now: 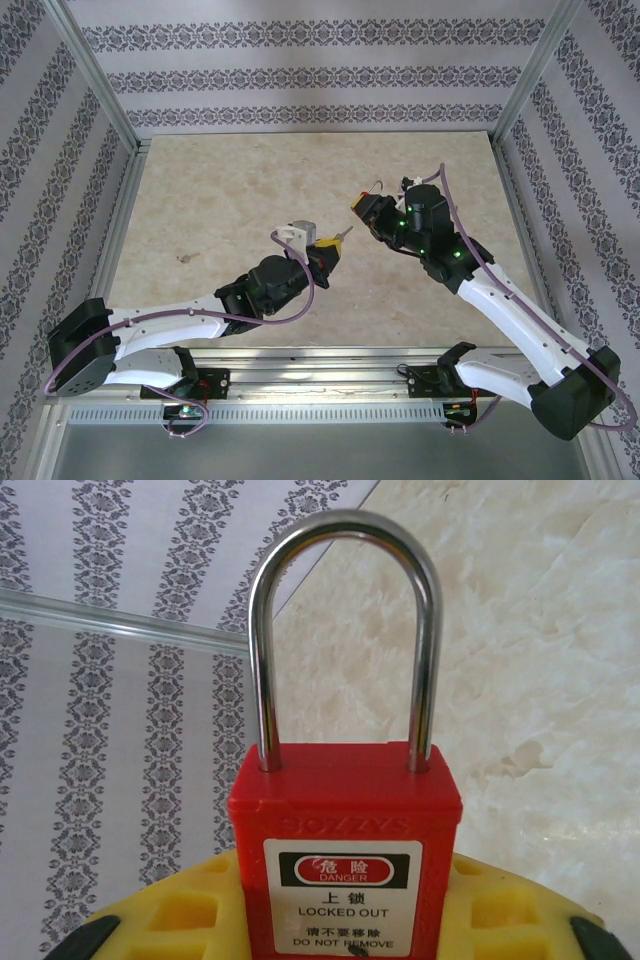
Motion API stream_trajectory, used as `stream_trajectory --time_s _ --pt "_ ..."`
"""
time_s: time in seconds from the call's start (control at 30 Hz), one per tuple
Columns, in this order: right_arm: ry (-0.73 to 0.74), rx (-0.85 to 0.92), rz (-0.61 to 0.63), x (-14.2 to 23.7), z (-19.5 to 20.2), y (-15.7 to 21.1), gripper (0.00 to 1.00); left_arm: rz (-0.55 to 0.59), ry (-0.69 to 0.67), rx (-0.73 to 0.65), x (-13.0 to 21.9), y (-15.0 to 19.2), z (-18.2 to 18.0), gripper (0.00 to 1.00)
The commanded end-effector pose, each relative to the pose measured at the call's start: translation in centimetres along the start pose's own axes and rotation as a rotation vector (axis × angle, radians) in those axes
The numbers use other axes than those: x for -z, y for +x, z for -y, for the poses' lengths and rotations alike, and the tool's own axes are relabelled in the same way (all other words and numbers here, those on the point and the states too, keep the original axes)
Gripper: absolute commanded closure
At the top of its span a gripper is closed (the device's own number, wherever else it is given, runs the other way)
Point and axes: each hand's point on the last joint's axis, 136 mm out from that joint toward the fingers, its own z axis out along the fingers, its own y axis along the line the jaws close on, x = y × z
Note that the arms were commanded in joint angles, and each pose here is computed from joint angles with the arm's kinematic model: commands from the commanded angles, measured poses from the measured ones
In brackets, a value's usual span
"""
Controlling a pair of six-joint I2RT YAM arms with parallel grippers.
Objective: Unlock with the key
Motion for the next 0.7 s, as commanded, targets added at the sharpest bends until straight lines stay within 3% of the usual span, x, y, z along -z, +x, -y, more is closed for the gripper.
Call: stream_trajectory --time_s 0.0,0.67 --pt "-0.038 0.010 0.029 0.1 -1.4 -0.3 0.85 0.088 0.004 0.010 -0.2 -2.3 1.1 1.00" --pt "-0.041 0.023 0.017 -0.6 -1.4 1.0 0.86 0.100 -0.036 0.050 -1.4 -2.1 0.7 1.00"
